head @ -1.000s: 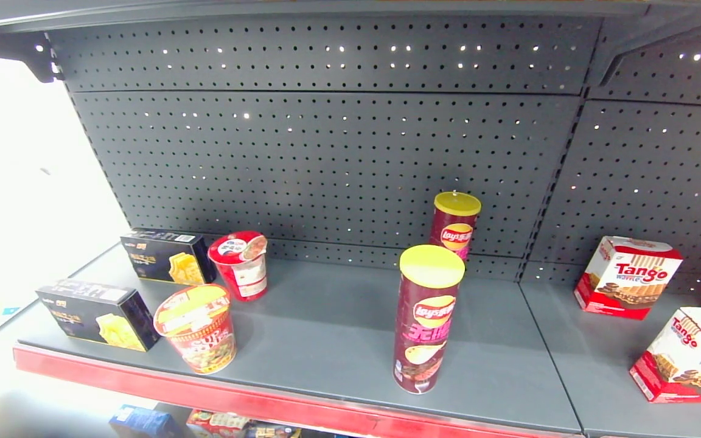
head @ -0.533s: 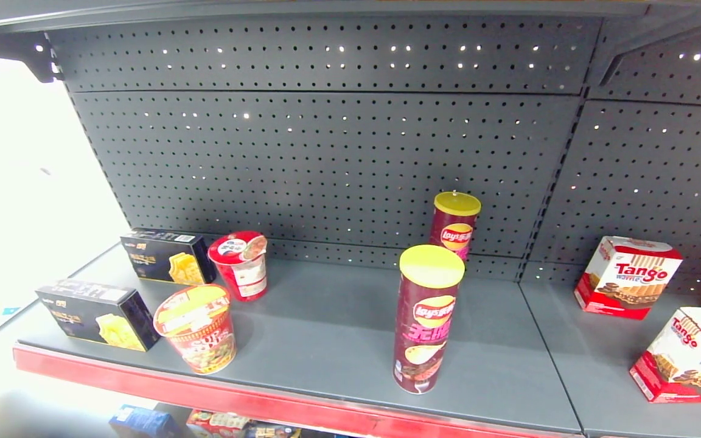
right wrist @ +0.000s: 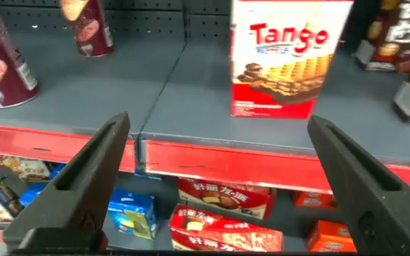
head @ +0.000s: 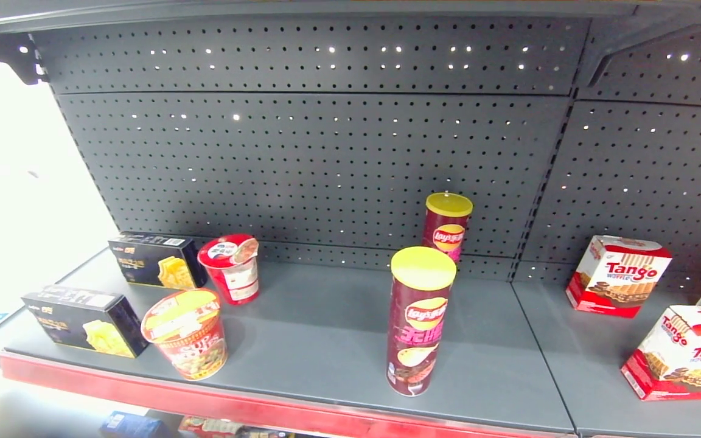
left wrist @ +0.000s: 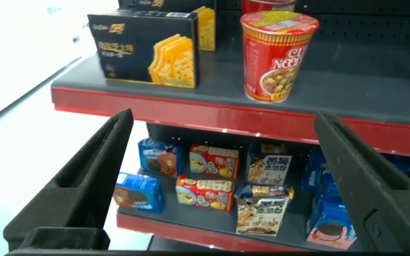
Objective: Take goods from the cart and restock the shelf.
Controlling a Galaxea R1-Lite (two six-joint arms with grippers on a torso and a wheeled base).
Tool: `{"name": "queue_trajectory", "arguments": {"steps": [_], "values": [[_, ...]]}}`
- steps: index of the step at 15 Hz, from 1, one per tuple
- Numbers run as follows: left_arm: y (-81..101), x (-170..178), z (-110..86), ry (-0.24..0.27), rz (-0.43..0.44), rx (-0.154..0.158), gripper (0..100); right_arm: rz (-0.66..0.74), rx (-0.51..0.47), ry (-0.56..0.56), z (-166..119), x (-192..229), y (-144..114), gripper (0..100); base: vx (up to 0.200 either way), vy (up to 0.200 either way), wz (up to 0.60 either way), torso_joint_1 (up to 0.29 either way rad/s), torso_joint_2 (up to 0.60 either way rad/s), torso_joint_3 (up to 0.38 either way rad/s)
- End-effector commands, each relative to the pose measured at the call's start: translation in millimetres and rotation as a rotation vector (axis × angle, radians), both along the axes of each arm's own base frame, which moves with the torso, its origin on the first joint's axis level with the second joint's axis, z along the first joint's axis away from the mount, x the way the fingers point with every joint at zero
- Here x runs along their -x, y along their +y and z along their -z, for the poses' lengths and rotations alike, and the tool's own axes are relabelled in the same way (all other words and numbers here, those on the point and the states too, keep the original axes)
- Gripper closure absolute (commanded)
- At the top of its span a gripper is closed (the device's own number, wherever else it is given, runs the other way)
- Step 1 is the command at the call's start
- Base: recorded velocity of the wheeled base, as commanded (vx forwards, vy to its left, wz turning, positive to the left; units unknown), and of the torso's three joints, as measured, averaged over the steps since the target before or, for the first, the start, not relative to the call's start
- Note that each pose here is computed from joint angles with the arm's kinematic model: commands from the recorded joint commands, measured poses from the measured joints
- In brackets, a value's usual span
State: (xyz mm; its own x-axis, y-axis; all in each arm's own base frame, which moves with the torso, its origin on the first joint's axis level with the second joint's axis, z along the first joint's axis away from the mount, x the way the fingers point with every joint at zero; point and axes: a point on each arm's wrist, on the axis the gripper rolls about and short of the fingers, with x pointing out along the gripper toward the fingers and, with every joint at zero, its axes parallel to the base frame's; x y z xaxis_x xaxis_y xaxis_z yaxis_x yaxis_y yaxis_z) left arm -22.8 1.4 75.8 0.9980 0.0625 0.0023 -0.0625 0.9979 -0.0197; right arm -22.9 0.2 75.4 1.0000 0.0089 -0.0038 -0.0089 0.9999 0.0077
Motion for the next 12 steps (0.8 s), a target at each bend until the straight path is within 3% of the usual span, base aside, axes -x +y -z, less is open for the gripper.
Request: {"name": "queue_trajectory", "arguments": {"steps": [1,3,6,12], "values": [[0.0,0.0,0.1,-0.001,-0.002,0.0,0,0.0,0.0,0.001,0.1,0.0,0.0,0,0.0,0.0,0.0,0.0,0.0,0.0],[0.0,0.0,0.1,-0.001,-0.002,0.0,0,-0.002,0.0,0.001,0.1,0.0,0.0,0,0.0,0.0,0.0,0.0,0.0,0.0],[0.0,0.0,0.1,-0.001,-0.002,-0.001,0,-0.002,0.0,0.001,0.1,0.0,0.0,0,0.0,0.0,-0.6,0.001,0.0,0.002],[-0.6,0.0,0.2,0.002,0.024,-0.017,0,-0.002,0.0,0.002,0.5,-0.1,0.0,0,0.0,0.0,0.0,0.0,0.0,0.0]]}}
